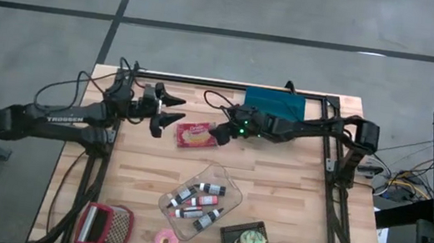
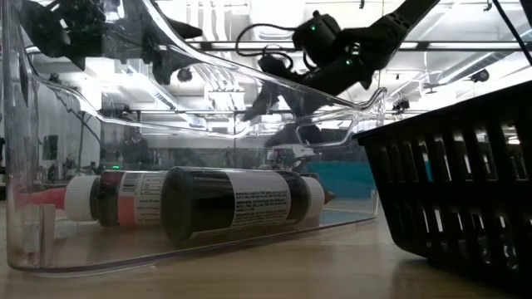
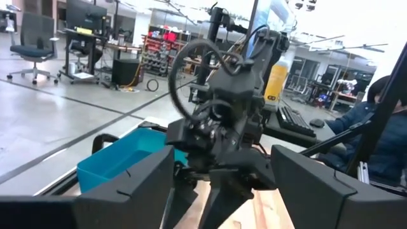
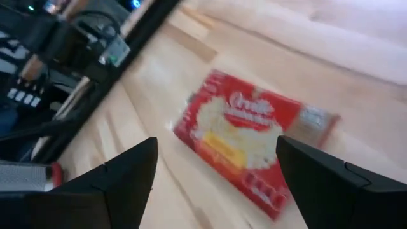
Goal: Pick & Place Food Item
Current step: Put the popcorn bag into the blue bin
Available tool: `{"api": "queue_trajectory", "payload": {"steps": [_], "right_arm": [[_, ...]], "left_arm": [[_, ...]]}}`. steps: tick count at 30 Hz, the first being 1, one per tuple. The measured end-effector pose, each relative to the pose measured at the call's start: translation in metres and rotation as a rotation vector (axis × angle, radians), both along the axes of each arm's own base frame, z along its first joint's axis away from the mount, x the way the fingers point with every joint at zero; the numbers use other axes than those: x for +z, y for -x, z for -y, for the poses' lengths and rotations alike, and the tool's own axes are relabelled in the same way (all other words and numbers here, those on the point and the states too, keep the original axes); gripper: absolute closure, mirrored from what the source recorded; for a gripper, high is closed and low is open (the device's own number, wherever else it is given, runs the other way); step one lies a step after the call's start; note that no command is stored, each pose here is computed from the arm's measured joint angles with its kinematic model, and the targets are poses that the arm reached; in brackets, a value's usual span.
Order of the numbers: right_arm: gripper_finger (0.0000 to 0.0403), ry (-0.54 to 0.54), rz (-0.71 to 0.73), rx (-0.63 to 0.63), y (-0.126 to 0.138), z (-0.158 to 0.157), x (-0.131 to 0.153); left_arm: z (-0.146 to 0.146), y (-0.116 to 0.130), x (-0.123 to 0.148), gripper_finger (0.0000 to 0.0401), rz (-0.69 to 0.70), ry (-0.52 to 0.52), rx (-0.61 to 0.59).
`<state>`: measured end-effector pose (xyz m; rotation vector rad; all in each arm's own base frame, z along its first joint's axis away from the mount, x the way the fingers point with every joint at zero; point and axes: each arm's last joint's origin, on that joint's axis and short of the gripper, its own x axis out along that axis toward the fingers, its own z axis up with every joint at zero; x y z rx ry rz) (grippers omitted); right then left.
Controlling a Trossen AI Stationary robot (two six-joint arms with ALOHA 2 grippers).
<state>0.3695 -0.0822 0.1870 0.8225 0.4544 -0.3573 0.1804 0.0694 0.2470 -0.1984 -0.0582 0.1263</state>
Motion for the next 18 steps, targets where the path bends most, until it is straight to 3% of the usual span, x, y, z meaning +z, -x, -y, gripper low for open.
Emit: {"api": "queue_trajectory", "payload": {"steps": [13, 18], "right_arm": [[0.0087, -0.110, -0.192, -0.003, 0.014, 0.001, -0.019], [0.0091, -0.144, -0.196, -0.004, 0.014, 0.002, -0.019]], "left_arm": [[0.000, 0.001, 0.001, 0.0135, 0.007, 0.000, 0.000], [0.001, 0.001, 0.001, 0.0133, 0.008, 0.004, -0.004]]}}
